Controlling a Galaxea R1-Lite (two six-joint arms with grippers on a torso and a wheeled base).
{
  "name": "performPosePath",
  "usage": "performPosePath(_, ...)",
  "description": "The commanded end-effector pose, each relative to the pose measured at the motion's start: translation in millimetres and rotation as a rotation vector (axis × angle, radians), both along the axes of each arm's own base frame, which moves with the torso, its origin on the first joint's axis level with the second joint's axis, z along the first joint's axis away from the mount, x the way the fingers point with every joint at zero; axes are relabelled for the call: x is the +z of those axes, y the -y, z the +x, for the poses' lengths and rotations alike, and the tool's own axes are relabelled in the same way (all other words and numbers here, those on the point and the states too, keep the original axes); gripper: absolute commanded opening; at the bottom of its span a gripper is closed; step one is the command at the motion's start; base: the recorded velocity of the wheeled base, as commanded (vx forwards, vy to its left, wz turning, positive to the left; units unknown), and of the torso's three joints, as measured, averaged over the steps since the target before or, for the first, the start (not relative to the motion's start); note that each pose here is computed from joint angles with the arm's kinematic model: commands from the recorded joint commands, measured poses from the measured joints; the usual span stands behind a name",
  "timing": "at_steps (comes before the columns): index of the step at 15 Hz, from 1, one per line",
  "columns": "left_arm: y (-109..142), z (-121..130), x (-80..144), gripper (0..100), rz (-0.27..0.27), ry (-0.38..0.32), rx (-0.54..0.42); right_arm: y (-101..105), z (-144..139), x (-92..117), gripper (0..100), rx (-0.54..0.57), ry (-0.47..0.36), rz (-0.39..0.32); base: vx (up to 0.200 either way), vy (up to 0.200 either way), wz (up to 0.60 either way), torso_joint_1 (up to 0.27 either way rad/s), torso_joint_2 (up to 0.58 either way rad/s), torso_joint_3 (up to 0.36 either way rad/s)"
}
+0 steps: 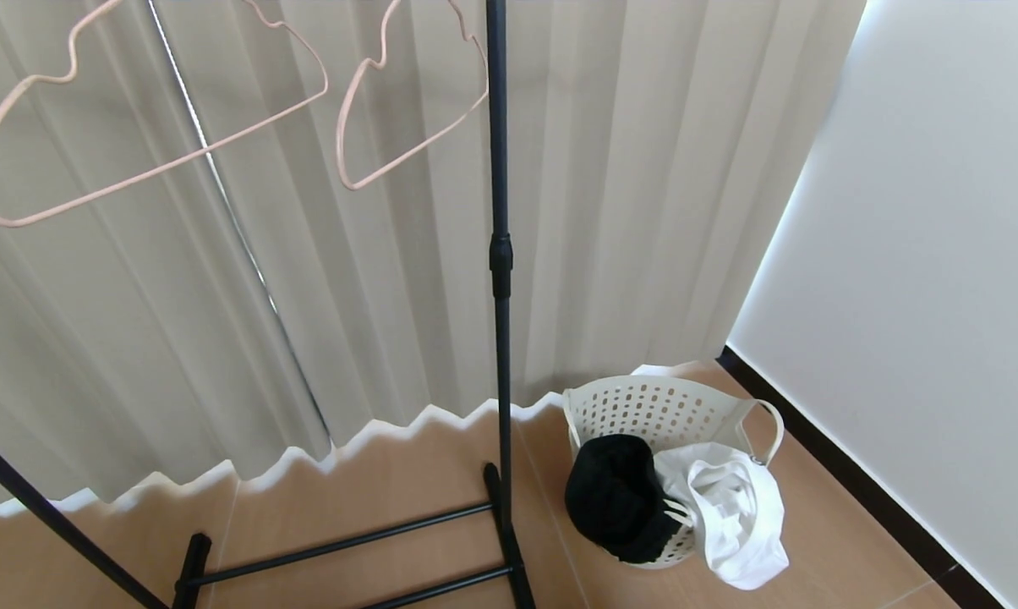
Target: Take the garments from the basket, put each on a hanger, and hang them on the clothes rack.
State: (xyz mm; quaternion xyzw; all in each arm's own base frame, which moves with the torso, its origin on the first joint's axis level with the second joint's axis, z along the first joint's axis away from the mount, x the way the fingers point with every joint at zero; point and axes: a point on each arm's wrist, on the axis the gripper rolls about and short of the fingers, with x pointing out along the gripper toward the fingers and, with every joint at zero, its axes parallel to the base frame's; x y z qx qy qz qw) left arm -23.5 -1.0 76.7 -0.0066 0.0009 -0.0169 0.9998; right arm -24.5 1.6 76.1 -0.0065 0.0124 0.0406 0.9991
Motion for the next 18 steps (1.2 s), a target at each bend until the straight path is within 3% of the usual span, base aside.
performPosePath(1,0.0,0.0,0.2,100,-0.001,0.0,-0.001,0.0,0.2,-0.3,100,0.0,-0.002,0.0,0.0,0.0,0.0,0.0,0.0,0.0)
performPosePath(18,0.0,0.0,0.2,100,-0.002,0.0,0.0,0.0,0.1,0.1,100,0.002,-0.001,-0.001,0.0,0.0,0.0,0.003,0.0,-0.185)
